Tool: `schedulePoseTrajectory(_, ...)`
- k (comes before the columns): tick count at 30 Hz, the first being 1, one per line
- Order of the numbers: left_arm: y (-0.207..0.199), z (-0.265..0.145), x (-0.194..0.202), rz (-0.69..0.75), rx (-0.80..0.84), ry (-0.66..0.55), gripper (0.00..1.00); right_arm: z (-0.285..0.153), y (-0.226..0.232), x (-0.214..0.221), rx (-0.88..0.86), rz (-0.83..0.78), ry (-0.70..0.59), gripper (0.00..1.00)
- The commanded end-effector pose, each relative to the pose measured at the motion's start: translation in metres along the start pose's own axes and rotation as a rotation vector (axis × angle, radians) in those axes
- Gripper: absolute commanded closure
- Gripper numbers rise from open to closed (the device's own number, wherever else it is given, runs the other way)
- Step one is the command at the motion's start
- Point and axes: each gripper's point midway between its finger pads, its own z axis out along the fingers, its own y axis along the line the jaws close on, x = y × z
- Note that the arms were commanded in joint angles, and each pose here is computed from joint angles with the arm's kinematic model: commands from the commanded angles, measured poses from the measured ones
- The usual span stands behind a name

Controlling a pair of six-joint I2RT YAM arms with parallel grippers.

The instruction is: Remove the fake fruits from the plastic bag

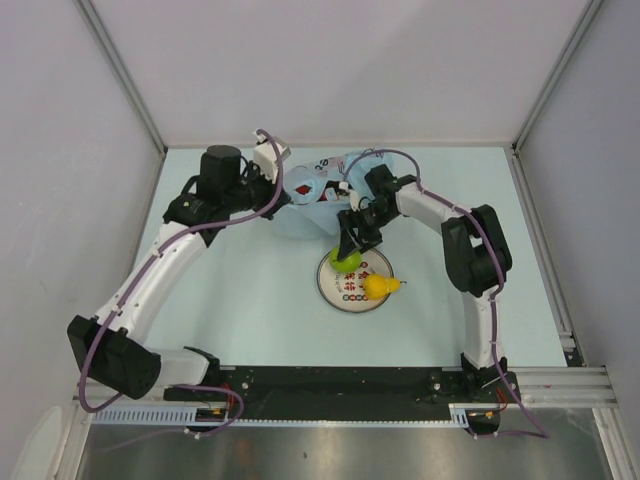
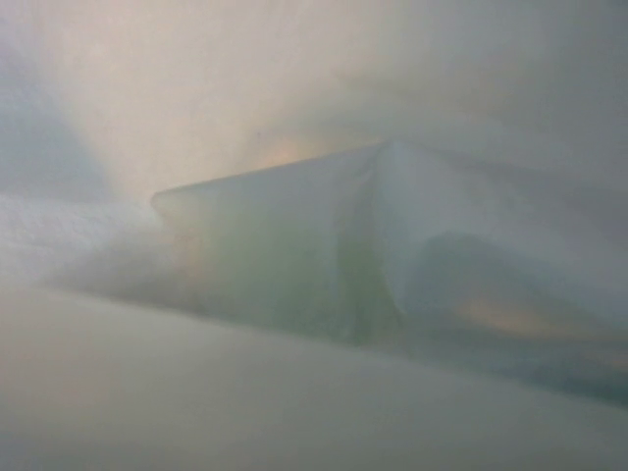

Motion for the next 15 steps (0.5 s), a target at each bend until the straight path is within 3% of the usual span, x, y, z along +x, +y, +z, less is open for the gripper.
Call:
schedulePoseTrajectory(1,0.005,-0.005,-0.024,0.045,-0.003,-0.037,1.0,0.003,0.011,0.002,-0.114,-0.027,0.021,0.43)
schedulePoseTrajectory(4,0.009,-0.002,-0.026,0.053,-0.014,-0.036,1.0,0.004,-0.001,0.01,-0.056,-0.044,0.037,0.35)
schedulePoseTrajectory(5,0.009,-0.001,-0.027,0.055,-0.016,-0.037,1.0,0.004,-0.003,0.011,-0.043,-0.043,0.04,0.13)
schedulePoseTrajectory(6,0.01,-0.001,-0.028,0.057,-0.016,-0.038,1.0,0.003,-0.009,0.011,-0.006,-0.044,0.038,0.01)
schedulePoseTrajectory(15,0.008,-0.001,-0.027,0.052,-0.007,-0.04,1.0,-0.015,-0.016,-0.013,0.107,-0.107,-0.046,0.0)
